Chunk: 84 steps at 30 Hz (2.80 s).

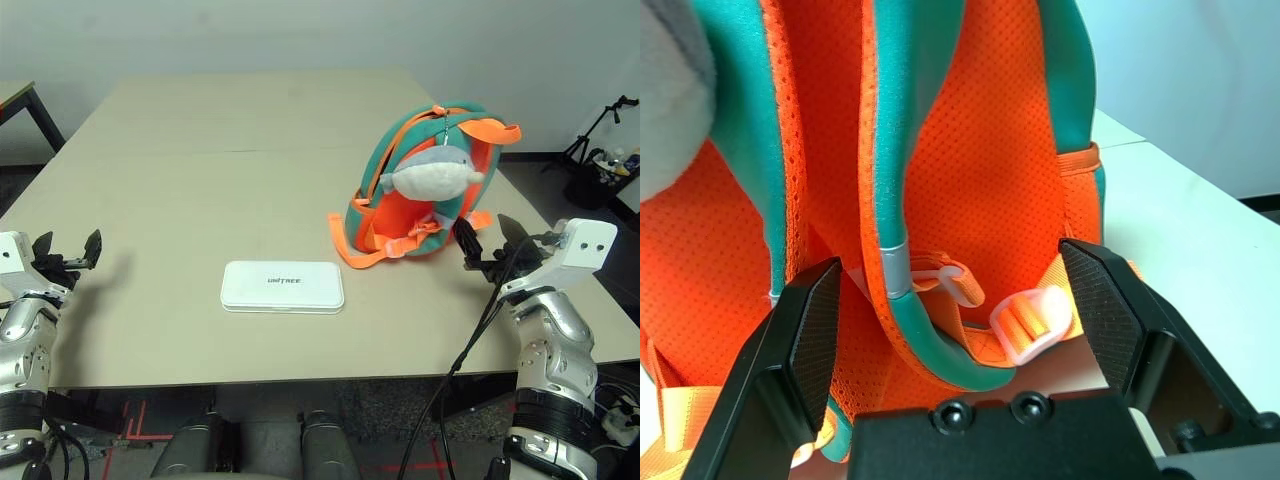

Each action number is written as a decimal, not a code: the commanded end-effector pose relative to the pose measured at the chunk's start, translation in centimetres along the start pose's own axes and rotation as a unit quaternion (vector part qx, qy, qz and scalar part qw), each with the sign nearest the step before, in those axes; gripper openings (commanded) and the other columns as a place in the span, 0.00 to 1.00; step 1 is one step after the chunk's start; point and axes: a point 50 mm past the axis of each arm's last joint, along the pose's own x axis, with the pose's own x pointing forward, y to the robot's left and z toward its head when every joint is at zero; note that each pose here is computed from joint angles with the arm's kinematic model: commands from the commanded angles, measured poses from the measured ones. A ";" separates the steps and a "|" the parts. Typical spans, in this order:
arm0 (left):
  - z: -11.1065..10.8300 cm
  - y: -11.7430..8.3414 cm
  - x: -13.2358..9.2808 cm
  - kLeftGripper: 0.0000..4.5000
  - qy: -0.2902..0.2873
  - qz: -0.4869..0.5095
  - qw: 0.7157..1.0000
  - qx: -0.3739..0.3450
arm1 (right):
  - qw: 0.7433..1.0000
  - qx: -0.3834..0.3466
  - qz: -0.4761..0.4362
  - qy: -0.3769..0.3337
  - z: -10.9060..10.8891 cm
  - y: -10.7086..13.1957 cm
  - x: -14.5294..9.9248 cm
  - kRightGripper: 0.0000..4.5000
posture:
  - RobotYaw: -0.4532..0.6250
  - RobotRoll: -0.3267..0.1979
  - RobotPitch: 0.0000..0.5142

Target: Put the pencil case into the backpack and zip it.

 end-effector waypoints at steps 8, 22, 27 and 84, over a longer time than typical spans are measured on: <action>0.9 -1.4 1.4 1.00 -0.014 -0.032 0.999 0.003 | 1.000 -0.013 0.008 -0.019 0.9 0.1 0.5 0.99 | 0.41 0.62 0.02; 8.3 0.3 -0.2 1.00 0.118 -0.241 0.957 -0.105 | 0.971 0.155 0.058 0.174 6.4 1.2 -4.2 0.92 | 0.42 0.62 0.01; 9.8 -1.9 -0.6 1.00 0.220 -0.315 0.901 -0.202 | 0.925 0.216 0.090 0.301 6.5 2.4 -5.2 0.58 | 0.42 0.62 0.00; 0.8 -15.1 -0.9 1.00 0.567 -0.468 0.583 -0.346 | 0.833 0.125 0.216 0.494 -0.8 14.1 0.3 0.01 | 0.43 0.62 0.18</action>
